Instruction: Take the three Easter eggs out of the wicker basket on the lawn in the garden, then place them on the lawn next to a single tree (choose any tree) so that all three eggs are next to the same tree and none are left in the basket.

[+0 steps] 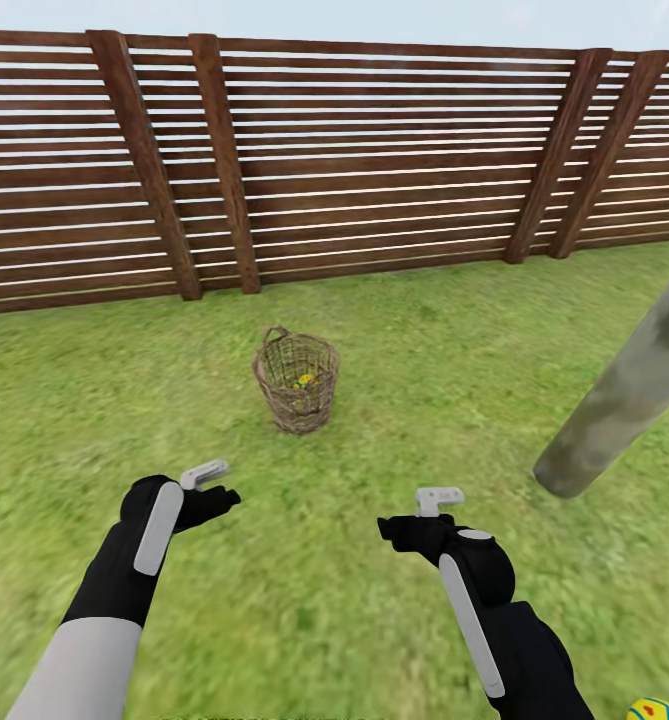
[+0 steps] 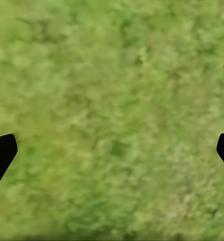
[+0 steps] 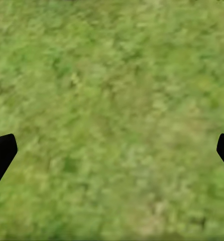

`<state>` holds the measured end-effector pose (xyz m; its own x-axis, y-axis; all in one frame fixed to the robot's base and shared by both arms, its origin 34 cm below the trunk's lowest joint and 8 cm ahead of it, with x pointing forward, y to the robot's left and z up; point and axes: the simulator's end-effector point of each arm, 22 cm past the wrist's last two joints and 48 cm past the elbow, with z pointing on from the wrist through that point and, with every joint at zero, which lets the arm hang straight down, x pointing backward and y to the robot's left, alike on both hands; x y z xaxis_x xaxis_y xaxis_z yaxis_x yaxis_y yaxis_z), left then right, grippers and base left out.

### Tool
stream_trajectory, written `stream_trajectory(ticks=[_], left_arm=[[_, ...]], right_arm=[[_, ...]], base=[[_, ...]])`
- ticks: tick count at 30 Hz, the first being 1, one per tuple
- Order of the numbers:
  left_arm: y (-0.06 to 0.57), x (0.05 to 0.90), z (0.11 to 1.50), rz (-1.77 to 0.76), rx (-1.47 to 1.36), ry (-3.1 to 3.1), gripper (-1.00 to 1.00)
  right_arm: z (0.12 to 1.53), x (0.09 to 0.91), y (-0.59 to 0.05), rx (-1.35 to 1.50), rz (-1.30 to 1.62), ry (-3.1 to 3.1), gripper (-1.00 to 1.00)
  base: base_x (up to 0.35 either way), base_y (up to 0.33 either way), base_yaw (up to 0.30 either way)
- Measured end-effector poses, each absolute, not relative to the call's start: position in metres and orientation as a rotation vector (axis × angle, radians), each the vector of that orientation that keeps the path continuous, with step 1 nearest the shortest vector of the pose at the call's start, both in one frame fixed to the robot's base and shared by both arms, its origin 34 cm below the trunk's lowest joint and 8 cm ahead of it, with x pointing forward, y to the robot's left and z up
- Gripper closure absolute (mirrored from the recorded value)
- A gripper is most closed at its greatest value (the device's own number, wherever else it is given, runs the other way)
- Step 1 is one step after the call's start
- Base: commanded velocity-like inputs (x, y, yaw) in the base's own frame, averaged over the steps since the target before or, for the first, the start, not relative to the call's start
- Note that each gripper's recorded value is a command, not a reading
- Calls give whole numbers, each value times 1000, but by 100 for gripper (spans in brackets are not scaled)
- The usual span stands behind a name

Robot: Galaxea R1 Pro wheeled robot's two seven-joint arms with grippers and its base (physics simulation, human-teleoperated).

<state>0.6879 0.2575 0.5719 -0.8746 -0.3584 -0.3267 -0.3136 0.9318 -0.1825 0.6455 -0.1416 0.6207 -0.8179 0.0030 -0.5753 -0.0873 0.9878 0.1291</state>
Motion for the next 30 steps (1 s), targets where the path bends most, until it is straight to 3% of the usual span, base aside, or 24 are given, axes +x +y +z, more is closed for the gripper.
stream_trajectory(ticks=[30], left_arm=[[261,710,631,-184,-468,2632,-100]], right_arm=[[646,648,-141,-59,201,2522,-100]], base=[[11,21,-4]])
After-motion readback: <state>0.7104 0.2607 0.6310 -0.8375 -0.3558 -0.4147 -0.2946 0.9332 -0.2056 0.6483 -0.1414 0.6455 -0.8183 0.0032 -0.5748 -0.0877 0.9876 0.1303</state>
